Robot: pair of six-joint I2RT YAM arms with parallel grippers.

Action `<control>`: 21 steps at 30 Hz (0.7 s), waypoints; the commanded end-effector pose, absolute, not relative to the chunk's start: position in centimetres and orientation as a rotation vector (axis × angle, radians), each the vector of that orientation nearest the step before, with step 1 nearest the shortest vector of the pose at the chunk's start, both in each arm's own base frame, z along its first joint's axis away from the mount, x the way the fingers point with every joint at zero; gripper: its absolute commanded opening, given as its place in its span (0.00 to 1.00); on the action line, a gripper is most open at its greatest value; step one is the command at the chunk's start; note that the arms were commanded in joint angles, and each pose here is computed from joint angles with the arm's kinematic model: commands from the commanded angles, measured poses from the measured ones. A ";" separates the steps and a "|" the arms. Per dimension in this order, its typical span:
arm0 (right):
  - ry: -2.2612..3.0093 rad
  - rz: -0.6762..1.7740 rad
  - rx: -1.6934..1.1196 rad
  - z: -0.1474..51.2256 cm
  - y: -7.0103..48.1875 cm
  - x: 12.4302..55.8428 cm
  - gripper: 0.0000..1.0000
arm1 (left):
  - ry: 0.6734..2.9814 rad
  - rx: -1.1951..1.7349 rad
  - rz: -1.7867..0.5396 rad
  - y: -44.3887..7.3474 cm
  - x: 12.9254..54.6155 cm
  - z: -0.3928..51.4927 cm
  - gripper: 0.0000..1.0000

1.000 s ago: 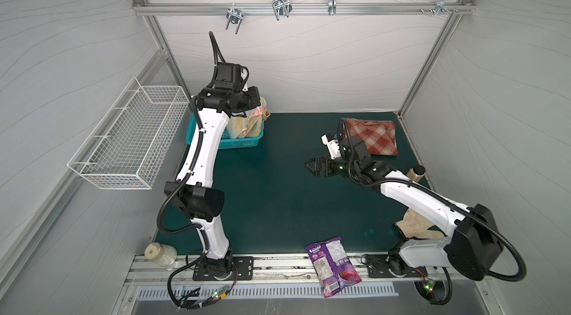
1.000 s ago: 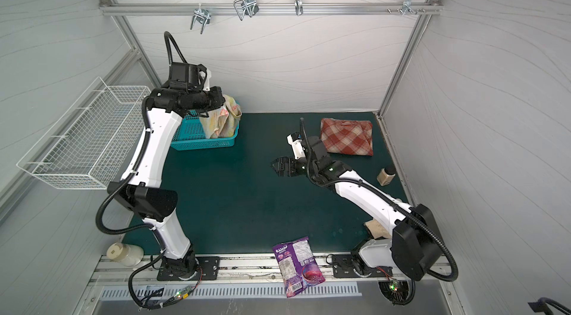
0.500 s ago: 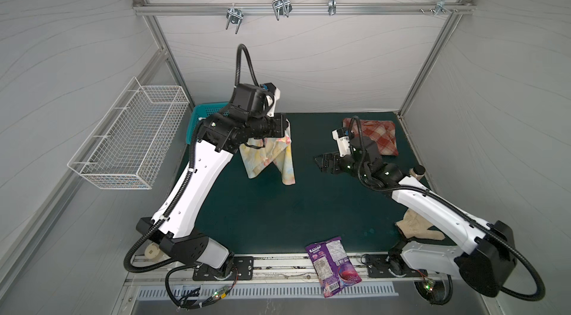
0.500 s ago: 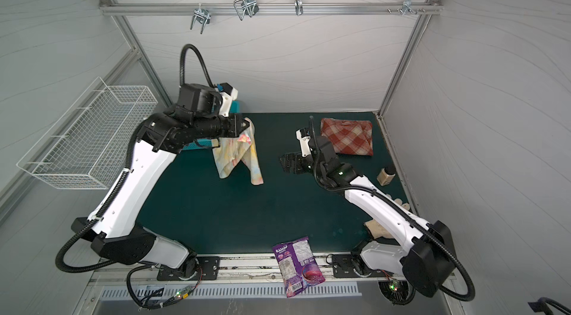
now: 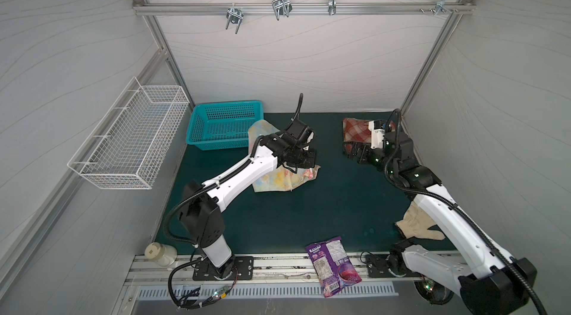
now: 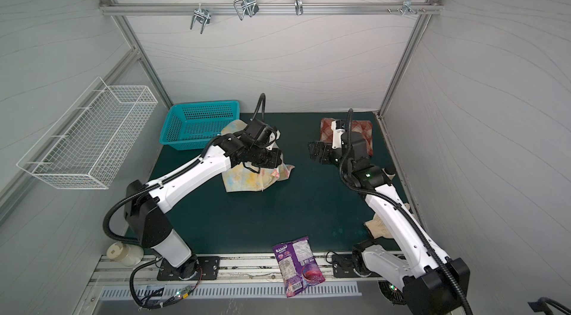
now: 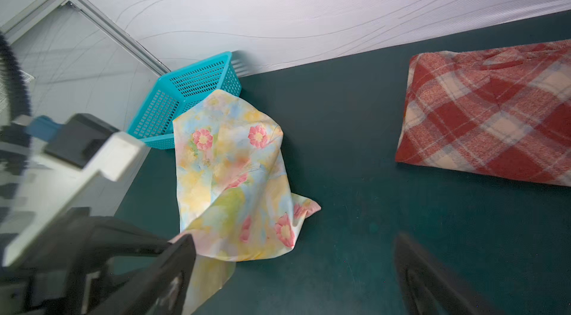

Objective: Fold and stack the skirts
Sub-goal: 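Lay the floral skirt flat on the table with the left gripper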

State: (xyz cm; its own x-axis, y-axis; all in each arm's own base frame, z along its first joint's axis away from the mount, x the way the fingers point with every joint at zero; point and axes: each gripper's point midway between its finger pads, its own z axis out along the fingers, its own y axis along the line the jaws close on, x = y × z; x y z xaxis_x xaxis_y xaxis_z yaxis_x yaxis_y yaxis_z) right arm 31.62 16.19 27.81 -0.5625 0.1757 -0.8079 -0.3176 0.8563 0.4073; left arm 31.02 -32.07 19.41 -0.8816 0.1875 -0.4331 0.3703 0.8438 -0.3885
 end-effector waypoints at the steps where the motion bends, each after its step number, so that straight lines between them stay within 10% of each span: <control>1: 2.059 0.650 -0.088 28.7 15.4 31.2 0.99 | 2.615 0.442 -0.745 -36.2 31.7 18.6 0.00; 18: 2.025 0.535 0.081 30.4 9.8 32.2 0.99 | 2.561 0.530 -1.002 -50.4 30.9 15.8 0.00; 21: 2.035 0.549 0.082 30.1 9.9 32.1 0.99 | 2.492 0.530 -1.042 -50.6 31.2 17.4 0.22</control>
State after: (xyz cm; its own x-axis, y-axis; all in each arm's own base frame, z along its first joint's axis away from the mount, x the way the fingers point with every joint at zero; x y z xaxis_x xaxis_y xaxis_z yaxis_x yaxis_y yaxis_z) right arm 32.49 10.03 29.58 -0.5079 0.2752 -0.8163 -0.1682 0.8976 0.4073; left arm 29.86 -48.95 13.52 -0.8777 0.2658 -0.3988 0.4566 0.7166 -0.5273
